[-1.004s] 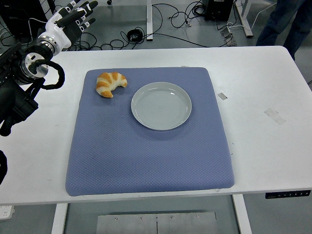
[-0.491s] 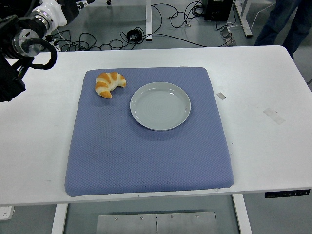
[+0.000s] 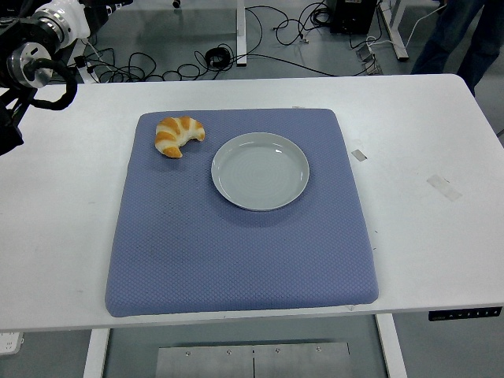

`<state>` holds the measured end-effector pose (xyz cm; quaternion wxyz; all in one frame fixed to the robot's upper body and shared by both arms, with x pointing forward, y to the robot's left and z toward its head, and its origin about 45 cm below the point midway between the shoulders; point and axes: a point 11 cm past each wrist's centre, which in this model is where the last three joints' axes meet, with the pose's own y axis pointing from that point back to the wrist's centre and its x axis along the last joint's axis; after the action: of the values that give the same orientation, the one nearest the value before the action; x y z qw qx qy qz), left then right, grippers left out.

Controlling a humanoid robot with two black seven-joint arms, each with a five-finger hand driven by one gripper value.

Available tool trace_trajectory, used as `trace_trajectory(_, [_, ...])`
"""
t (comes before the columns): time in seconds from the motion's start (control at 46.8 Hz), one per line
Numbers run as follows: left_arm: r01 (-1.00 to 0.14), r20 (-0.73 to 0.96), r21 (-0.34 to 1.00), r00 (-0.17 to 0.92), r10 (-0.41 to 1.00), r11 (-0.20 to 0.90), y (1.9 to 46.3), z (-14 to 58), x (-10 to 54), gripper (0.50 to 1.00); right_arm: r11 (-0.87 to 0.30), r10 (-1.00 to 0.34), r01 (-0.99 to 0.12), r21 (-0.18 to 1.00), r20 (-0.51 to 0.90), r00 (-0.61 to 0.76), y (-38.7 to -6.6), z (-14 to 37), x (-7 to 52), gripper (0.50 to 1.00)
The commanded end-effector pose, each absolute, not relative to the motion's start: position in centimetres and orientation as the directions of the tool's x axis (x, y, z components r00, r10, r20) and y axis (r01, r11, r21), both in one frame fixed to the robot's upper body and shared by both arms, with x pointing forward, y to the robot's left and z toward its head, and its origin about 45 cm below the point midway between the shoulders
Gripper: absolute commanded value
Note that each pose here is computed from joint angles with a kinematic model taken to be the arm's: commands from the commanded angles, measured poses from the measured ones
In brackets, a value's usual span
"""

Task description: Place the bread on the plate

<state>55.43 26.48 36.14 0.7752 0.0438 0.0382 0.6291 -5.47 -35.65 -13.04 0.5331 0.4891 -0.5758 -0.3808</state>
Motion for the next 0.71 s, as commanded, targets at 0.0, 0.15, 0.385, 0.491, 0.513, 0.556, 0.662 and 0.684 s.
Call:
trace_trajectory(0.0, [-0.969, 0.091, 0.142, 0.216, 0.972, 0.202, 25.2, 35.5, 55.5, 0.975, 0.232, -0.969, -0.157, 0.96, 0.242, 0.047, -35.7, -13.0, -5.5, 1.0])
trace_trajectory(0.15, [-0.96, 0.289, 0.189, 0.255, 0.923, 0.206, 24.5, 34.9, 55.4, 0.975, 0.23, -0.97, -0.157, 0.96, 0.24, 0.047, -35.6, -13.0, -5.5, 1.0])
trace_trajectory(0.385, [-0.945, 0.442, 0.256, 0.301, 0.845, 0.202, 24.1, 33.1, 55.0, 0.974, 0.23, -0.97, -0.157, 0.96, 0.24, 0.047, -35.6, -13.0, -5.5, 1.0])
trace_trajectory(0.491, [-0.935, 0.508, 0.274, 0.34, 0.791, 0.226, 23.4, 32.7, 54.7, 0.975, 0.23, -0.97, -0.157, 0.96, 0.24, 0.047, -35.6, -13.0, -5.5, 1.0])
trace_trajectory(0.513, [-0.933, 0.53, 0.277, 0.347, 0.774, 0.229, 23.4, 32.7, 54.7, 0.975, 0.23, -0.97, -0.157, 0.96, 0.24, 0.047, -35.6, -13.0, -5.5, 1.0])
trace_trajectory(0.556, [-0.927, 0.572, 0.288, 0.369, 0.732, 0.242, 23.1, 32.5, 54.5, 0.975, 0.232, -0.969, -0.157, 0.96, 0.242, 0.047, -35.7, -13.0, -5.5, 1.0])
trace_trajectory(0.662, [-0.919, 0.664, 0.312, 0.394, 0.636, 0.242, 23.4, 32.5, 54.2, 0.975, 0.232, -0.969, -0.157, 0.96, 0.242, 0.047, -35.7, -13.0, -5.5, 1.0])
trace_trajectory(0.684, [-0.913, 0.682, 0.325, 0.406, 0.608, 0.244, 23.2, 32.3, 54.1, 0.977, 0.232, -0.969, -0.157, 0.96, 0.242, 0.047, -35.7, -13.0, -5.5, 1.0])
